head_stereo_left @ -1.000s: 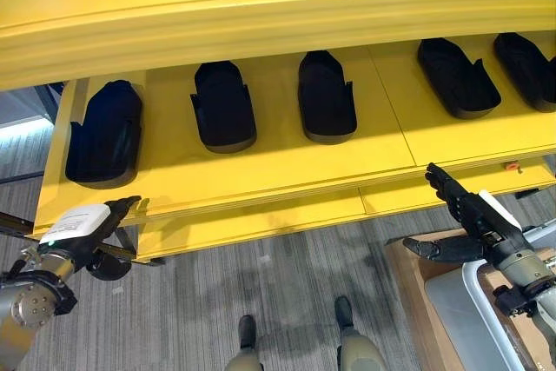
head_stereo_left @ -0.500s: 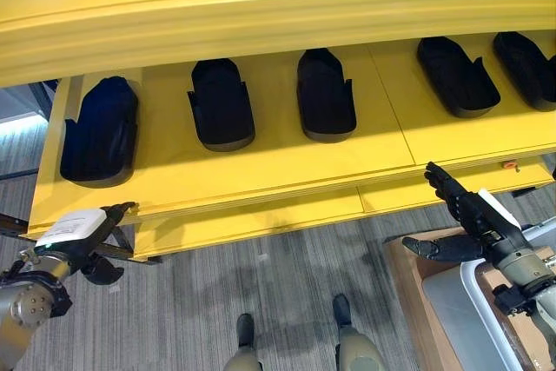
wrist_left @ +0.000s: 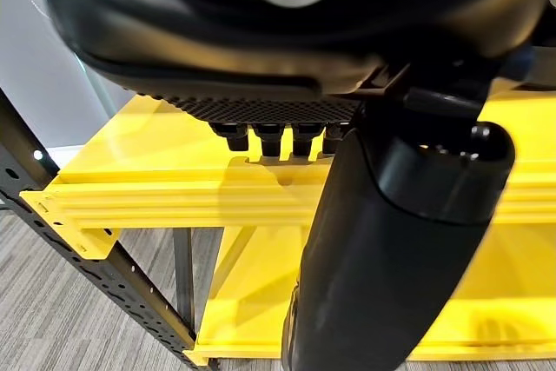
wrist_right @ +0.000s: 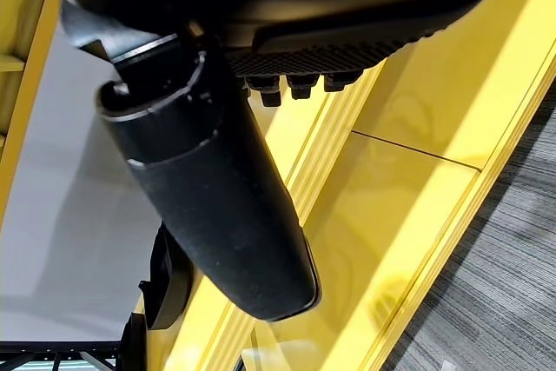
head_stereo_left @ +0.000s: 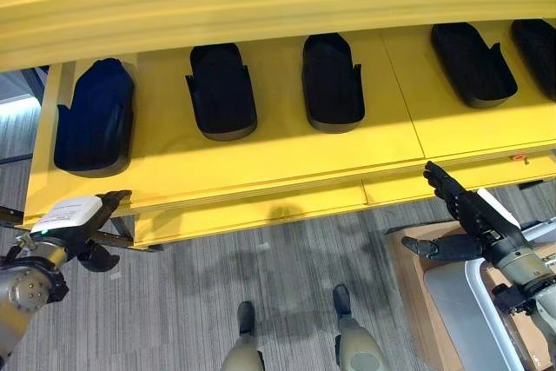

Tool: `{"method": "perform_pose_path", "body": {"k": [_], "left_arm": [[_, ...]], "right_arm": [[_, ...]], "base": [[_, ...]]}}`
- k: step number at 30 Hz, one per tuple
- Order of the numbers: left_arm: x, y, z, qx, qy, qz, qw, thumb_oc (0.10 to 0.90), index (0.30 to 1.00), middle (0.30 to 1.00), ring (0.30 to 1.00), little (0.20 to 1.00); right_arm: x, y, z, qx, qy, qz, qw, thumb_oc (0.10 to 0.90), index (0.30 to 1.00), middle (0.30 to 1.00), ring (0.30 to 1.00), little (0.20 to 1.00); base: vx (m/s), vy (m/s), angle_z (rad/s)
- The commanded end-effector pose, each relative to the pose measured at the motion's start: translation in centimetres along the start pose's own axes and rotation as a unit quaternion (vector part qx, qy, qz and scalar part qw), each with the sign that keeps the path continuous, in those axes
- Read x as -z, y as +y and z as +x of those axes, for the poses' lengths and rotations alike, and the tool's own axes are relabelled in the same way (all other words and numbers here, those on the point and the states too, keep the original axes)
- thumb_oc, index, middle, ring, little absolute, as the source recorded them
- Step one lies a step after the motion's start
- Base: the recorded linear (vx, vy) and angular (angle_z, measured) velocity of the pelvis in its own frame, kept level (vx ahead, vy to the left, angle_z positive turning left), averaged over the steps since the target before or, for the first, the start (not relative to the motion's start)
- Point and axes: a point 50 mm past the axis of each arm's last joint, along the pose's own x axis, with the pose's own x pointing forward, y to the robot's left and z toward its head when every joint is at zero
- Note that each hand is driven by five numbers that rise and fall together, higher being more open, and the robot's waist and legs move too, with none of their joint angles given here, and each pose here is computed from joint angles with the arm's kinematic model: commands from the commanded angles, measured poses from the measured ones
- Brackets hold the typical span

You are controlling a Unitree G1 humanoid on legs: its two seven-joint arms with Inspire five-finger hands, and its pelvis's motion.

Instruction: Move parts from the plastic box to the shelf.

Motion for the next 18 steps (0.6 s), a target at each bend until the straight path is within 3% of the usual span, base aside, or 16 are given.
{"method": "perform_pose_path", "body": {"k": [1,18], "left_arm": [[1.8,7.2,-0.1,-0.103,0.038,0.057,0.992,0.9,1.0,1.0,1.0,1.0],[2.4,9.2,0.9,-0.11,0.067,0.082,0.988,0.9,1.0,1.0,1.0,1.0]], "right_arm": [[-6.2,-1.8,0.8,0.036,-0.163,-0.055,0.984,0.9,1.0,1.0,1.0,1.0],[-6.4,-1.8,0.8,0.031,-0.166,-0.058,0.984,0.9,1.0,1.0,1.0,1.0]], "base": [[0.0,0.0,0.0],[0.0,0.0,0.0]]}}
